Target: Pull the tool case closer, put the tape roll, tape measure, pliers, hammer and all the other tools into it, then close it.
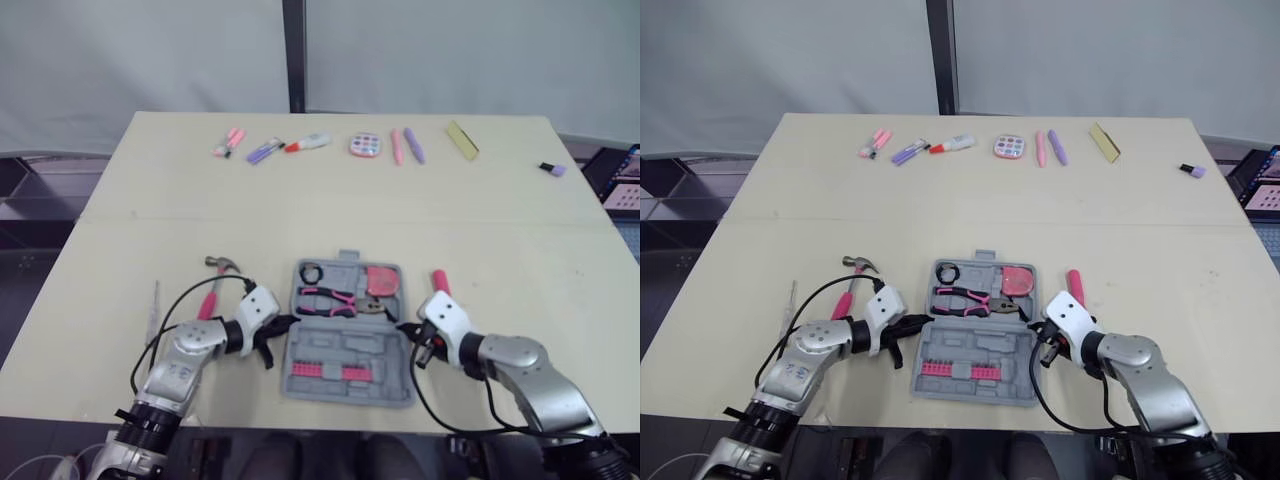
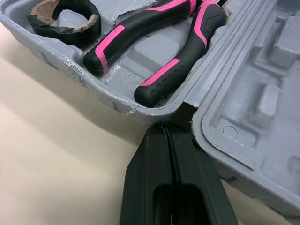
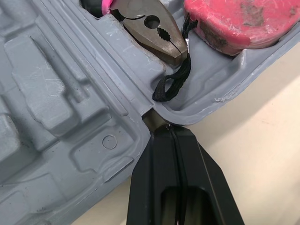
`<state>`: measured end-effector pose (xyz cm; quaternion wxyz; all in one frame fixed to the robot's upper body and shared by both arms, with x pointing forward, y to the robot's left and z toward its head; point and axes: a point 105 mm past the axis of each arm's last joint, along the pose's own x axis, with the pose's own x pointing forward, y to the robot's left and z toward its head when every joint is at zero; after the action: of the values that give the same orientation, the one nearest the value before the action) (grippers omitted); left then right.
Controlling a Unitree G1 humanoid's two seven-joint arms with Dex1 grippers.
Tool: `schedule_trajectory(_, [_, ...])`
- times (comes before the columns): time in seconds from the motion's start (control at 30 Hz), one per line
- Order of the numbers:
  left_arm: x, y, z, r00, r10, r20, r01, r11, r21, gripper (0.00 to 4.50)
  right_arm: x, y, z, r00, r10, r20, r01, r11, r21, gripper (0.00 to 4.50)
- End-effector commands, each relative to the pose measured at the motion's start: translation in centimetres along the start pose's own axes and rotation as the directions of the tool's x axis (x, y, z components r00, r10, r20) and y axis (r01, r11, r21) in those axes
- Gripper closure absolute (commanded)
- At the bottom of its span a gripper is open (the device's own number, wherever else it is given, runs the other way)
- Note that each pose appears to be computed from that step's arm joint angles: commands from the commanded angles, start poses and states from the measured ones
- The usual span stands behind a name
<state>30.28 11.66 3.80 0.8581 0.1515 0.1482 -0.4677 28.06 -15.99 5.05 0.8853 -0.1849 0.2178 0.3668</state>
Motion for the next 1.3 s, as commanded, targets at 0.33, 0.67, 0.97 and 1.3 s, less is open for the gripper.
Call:
schedule_trajectory(0.33, [-0.1, 0.4, 0.6, 1.0, 0.025, 0.016, -0.025, 1.0, 0.014, 4.45, 0.2, 0.4, 0.4, 1.0, 0.007, 0.021, -0.006, 1.0, -0.017, 4.5])
schedule_trajectory(0.67, [-2.2, 1.5, 0.3, 0.999, 0.038, 0.002, -0.038, 0.999, 0.015, 4.45, -1.3, -0.5, -0.5, 1.0, -0.025, -0.007, 0.025, 0.999, -0.02, 4.5])
schedule_trajectory(0.97, [-6.8, 1.4, 3.2, 0.994, 0.004, 0.112, -0.006, 1.0, 0.015, 4.45, -5.0, -1.4, 0.6, 0.999, -0.027, 0.023, 0.027, 1.0, -0.013, 4.5])
schedule_trajectory(1.3, [-12.6, -2.2, 1.7, 0.986, 0.035, 0.162, -0.026, 0.998, -0.059, 4.45, -9.4, 0.0, -1.1, 0.996, -0.048, 0.07, 0.044, 0.998, 0.046, 4.5])
